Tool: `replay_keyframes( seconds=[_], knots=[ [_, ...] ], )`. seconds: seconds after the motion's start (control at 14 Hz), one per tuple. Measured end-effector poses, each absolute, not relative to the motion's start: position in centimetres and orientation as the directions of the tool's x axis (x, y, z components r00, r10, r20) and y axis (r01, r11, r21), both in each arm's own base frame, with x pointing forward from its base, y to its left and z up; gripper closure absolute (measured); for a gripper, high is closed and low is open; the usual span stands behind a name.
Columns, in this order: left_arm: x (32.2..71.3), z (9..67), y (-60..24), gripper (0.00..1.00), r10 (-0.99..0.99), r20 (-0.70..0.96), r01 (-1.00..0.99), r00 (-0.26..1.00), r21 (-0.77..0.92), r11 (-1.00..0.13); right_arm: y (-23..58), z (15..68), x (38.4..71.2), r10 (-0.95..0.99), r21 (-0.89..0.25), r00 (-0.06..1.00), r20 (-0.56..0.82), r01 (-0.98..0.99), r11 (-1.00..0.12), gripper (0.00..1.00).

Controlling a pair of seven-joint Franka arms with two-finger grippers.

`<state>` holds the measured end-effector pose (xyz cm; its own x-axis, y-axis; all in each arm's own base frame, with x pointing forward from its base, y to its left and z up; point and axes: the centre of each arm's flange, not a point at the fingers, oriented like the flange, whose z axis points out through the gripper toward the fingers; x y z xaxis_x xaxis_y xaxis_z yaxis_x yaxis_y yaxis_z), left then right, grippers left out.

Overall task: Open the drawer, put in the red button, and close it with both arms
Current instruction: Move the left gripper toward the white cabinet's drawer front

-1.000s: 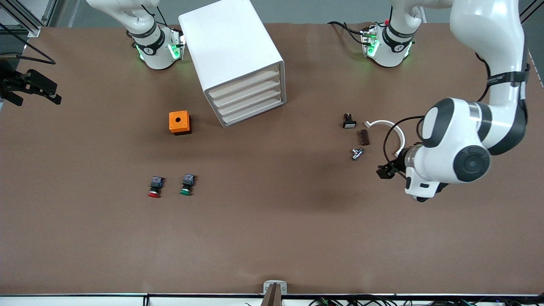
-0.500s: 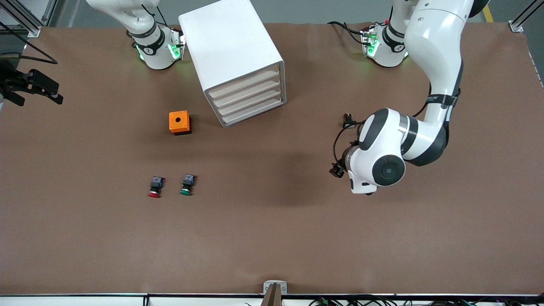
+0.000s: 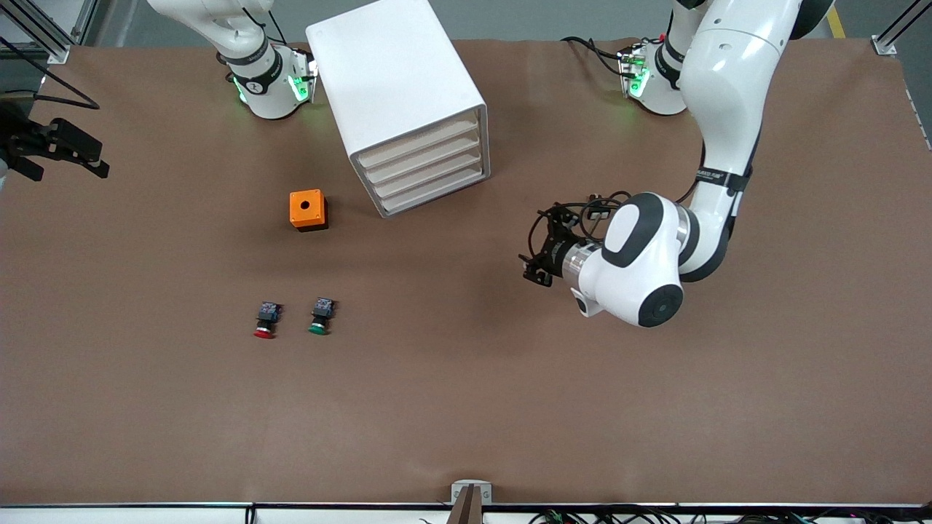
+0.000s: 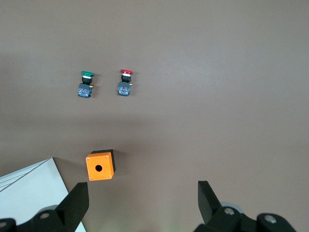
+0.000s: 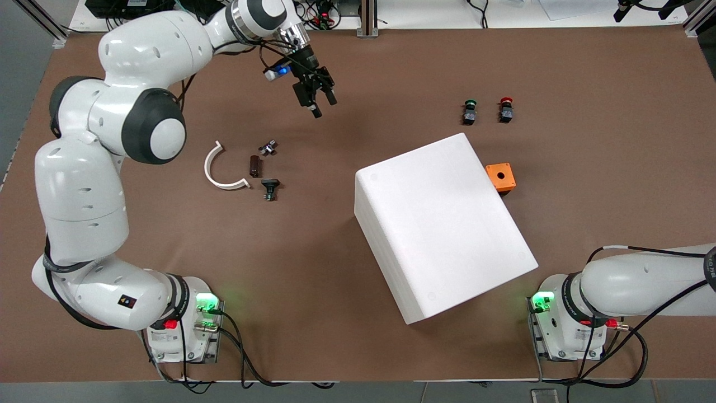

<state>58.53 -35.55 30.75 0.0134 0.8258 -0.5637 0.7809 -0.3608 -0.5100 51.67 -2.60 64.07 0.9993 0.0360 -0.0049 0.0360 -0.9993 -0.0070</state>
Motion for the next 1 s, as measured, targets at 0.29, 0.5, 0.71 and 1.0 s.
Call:
replay_keyframes(
  seconds=[0.29, 0.5, 0.71, 1.0],
  knots=[
    [57.0, 29.2, -38.1, 0.0, 0.825, -0.501, 0.671, -0.26, -0.709, -0.219, -2.6, 64.1, 51.7, 0.036, -0.007, 0.999, -0.005, 0.036, -0.999, 0.0],
    [55.7, 28.1, -40.2, 0.0, 0.829, -0.392, 0.557, -0.398, -0.822, -0.121, -2.6, 64.1, 51.7, 0.036, -0.007, 0.999, -0.005, 0.036, -0.999, 0.0],
    [54.5, 26.6, -41.8, 0.0, 0.83, -0.31, 0.467, -0.464, -0.882, -0.069, -2.6, 64.1, 51.7, 0.036, -0.007, 0.999, -0.005, 0.036, -0.999, 0.0],
    [52.9, 24.7, -43.8, 0.04, 0.826, -0.247, 0.372, -0.507, -0.927, -0.049, -2.6, 64.1, 51.7, 0.036, -0.007, 0.999, -0.005, 0.036, -0.999, 0.0]
  ],
)
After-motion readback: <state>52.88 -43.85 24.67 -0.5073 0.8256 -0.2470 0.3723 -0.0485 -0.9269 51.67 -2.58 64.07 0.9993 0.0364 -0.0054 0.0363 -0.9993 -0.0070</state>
